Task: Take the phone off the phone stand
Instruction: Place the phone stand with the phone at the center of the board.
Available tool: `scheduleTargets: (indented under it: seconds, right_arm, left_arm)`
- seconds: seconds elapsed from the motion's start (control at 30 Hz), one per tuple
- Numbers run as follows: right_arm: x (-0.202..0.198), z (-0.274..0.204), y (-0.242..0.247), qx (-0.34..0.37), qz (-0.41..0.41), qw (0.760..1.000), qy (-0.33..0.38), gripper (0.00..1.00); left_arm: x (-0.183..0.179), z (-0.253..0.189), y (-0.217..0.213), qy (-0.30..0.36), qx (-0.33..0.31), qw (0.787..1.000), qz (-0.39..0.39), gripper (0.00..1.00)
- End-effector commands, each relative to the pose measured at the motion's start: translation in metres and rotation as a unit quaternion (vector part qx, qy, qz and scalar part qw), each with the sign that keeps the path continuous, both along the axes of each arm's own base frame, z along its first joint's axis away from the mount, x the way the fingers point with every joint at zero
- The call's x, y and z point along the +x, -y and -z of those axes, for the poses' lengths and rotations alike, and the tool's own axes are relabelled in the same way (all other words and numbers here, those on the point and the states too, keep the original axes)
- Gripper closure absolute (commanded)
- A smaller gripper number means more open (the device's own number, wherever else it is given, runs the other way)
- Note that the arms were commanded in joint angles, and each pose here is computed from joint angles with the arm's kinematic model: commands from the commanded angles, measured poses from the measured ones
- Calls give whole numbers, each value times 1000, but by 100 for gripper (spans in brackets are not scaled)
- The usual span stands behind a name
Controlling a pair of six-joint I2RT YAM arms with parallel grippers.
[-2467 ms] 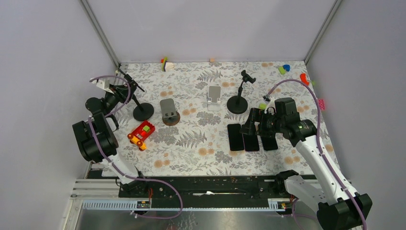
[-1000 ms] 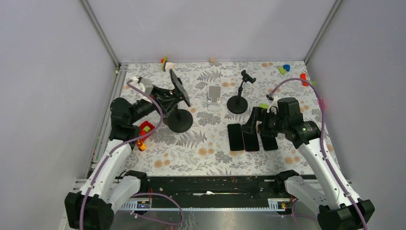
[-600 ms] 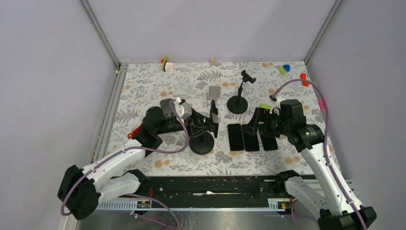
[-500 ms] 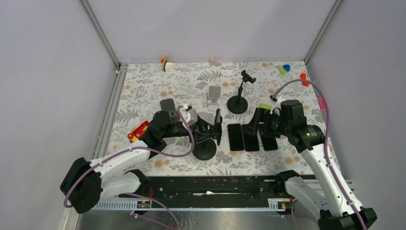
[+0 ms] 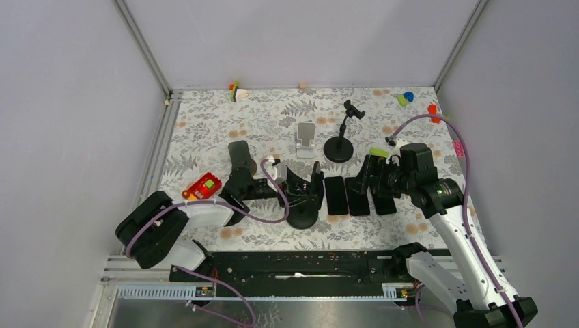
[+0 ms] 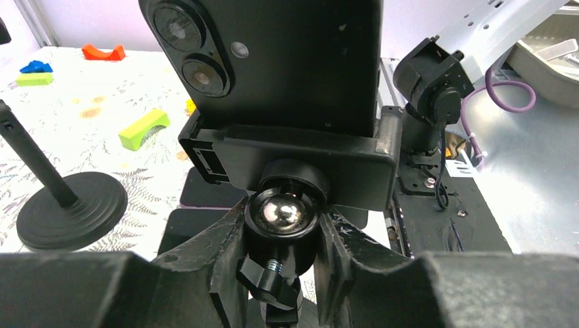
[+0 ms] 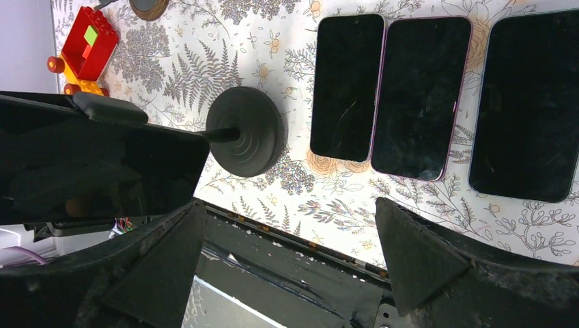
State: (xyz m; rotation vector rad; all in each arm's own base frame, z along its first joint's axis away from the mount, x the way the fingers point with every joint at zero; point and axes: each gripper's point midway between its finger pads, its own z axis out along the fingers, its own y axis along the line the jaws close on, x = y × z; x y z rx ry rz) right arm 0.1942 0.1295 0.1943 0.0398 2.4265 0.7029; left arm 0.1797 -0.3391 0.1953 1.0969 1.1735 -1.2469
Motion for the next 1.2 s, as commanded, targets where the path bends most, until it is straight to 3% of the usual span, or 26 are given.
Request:
scheduleTargets:
  seconds: [0.0,0.13,0.27,0.3,0.33,0.37,0.77,0.97,1.17]
  right_arm:
    - [2,-8,3,-3,8,1000,11,0]
    - [2,-5,2,-4,6,1000,6,0]
    - [2,-4,2,-3,5,1000,1,0]
    - [2,-4,1,-3,4,1000,2,0]
    - [2,-5,1,-3,4,1000,2,0]
    - [2,-5,1,-2,4,1000,3,0]
    - [2,-2,2,-7,4,1000,0,0]
    - [5,1,3,-12,4,1000,-5,0]
    - [9,3,1,-7,10,1000,-9,0]
  left_arm:
    - [-7,-68,-1,110,-116,987,17,94]
    - [-3,-55,-3,113,-104,988,1,78]
    - [-2,-41,-5,100,-89,991,-10,52]
    - [-2,-37,-6,96,-85,992,-13,32]
    - [-1,-34,-7,92,-82,992,-16,6]
    - [-1,-32,-8,90,-79,993,-20,2]
    - [-1,-21,-21,74,-25,996,-48,1]
    - [12,-14,-42,45,46,990,-124,1]
    - [26,-35,-72,1,56,973,-224,1]
